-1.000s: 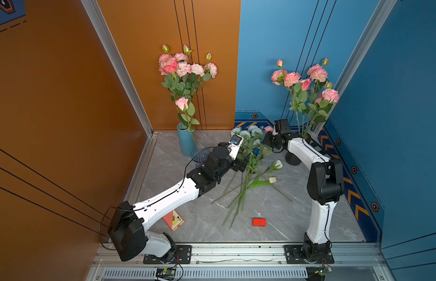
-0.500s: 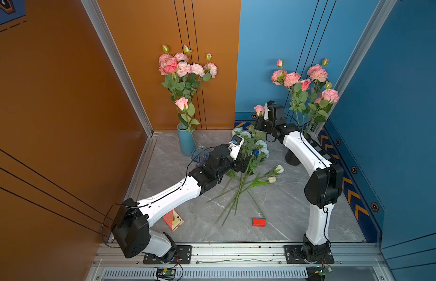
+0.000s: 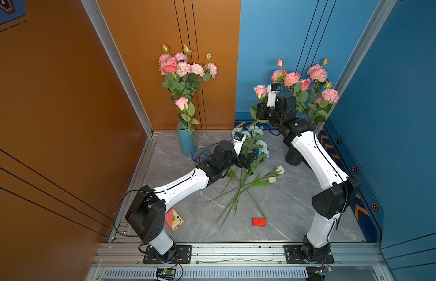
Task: Place the pink flowers into the vase
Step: Pick up the flower at the center of the board, then place the flower in the vase.
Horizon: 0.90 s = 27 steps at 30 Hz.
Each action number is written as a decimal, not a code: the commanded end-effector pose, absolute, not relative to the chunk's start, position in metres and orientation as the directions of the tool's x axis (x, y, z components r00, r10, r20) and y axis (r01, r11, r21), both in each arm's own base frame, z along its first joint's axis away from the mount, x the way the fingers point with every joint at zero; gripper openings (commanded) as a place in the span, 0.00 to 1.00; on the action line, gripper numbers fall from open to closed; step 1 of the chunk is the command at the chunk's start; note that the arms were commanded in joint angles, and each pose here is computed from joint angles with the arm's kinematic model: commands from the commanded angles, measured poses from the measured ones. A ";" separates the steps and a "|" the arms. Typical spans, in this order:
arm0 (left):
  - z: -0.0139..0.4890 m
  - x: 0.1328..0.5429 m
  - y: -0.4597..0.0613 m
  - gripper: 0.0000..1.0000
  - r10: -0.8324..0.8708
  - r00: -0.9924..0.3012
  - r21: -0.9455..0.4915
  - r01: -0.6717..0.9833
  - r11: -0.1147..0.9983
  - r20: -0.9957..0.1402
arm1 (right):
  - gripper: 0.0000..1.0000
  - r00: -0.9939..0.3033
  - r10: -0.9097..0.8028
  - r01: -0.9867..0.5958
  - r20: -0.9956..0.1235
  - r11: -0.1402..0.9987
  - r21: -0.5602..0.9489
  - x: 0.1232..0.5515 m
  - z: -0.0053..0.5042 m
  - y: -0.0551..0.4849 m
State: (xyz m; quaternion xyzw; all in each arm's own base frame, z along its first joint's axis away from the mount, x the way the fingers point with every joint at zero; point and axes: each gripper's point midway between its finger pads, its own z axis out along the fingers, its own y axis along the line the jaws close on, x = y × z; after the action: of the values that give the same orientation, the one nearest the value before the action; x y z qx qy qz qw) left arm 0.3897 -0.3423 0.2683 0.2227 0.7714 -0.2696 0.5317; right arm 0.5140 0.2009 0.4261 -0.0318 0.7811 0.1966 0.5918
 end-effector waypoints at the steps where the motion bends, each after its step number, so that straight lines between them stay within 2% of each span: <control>1: 0.294 0.401 -0.350 0.97 -0.022 -0.305 -0.226 0.651 0.725 -0.952 | 0.08 -0.223 0.184 -0.322 -0.957 0.913 0.251 0.494 0.462 0.200; 8: 0.305 0.417 -0.354 0.87 -0.068 -0.292 -0.250 0.650 0.718 -0.954 | 0.08 -0.217 0.190 -0.339 -0.957 0.905 0.257 0.472 0.465 0.198; 9: 0.306 0.418 -0.355 0.81 -0.070 -0.289 -0.250 0.651 0.716 -0.955 | 0.08 -0.219 0.190 -0.340 -0.957 0.904 0.258 0.471 0.464 0.198; 23: 0.318 0.424 -0.368 0.47 -0.096 -0.279 -0.265 0.670 0.694 -0.955 | 0.08 -0.248 0.199 -0.366 -0.948 0.887 0.281 0.462 0.452 0.207; 27: 0.319 0.425 -0.372 0.47 -0.098 -0.281 -0.269 0.673 0.689 -0.955 | 0.08 -0.256 0.196 -0.371 -0.947 0.884 0.284 0.462 0.449 0.211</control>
State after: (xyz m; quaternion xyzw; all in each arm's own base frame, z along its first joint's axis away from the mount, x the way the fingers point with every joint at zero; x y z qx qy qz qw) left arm 0.4251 -0.3649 0.3063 0.1947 0.7366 -0.3270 0.5590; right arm 0.4694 0.2068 0.4364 -0.0546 0.7710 0.2175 0.5960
